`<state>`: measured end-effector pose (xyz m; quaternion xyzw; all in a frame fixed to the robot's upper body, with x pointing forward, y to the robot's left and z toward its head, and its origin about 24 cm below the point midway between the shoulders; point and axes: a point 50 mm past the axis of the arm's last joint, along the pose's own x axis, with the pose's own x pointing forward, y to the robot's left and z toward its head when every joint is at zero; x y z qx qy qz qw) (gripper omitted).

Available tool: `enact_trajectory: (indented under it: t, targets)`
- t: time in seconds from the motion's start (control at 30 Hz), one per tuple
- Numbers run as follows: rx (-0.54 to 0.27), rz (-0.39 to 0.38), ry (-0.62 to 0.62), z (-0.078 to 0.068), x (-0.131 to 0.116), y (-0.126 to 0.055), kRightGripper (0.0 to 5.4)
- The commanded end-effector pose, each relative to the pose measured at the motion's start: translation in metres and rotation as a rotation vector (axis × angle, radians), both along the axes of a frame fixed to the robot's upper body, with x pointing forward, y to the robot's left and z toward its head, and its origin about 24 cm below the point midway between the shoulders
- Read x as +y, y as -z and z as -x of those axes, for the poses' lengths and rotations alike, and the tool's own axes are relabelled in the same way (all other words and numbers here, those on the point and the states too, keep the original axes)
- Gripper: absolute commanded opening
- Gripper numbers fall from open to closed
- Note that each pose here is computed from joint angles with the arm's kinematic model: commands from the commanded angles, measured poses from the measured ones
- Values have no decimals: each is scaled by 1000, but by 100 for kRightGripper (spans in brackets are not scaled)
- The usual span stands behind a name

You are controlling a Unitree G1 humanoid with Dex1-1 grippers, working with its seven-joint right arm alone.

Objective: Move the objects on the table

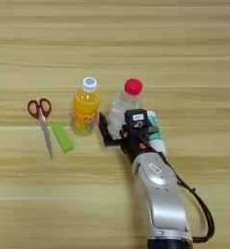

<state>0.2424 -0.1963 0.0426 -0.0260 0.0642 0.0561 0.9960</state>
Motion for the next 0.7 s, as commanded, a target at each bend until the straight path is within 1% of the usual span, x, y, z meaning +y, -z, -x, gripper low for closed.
enact_trajectory:
  t: [0.03, 0.17, 0.3, 0.57, 0.7]
  targets:
    - [-108, 32, -1, -9, -1, -24, 538]
    - [-112, 32, -3, -8, -1, -25, 538]
    - [-120, 35, 0, -4, -2, -28, 538]
    - [-145, 50, 12, 11, -5, -39, 538]
    - [-136, 49, 14, 24, -7, -41, 538]
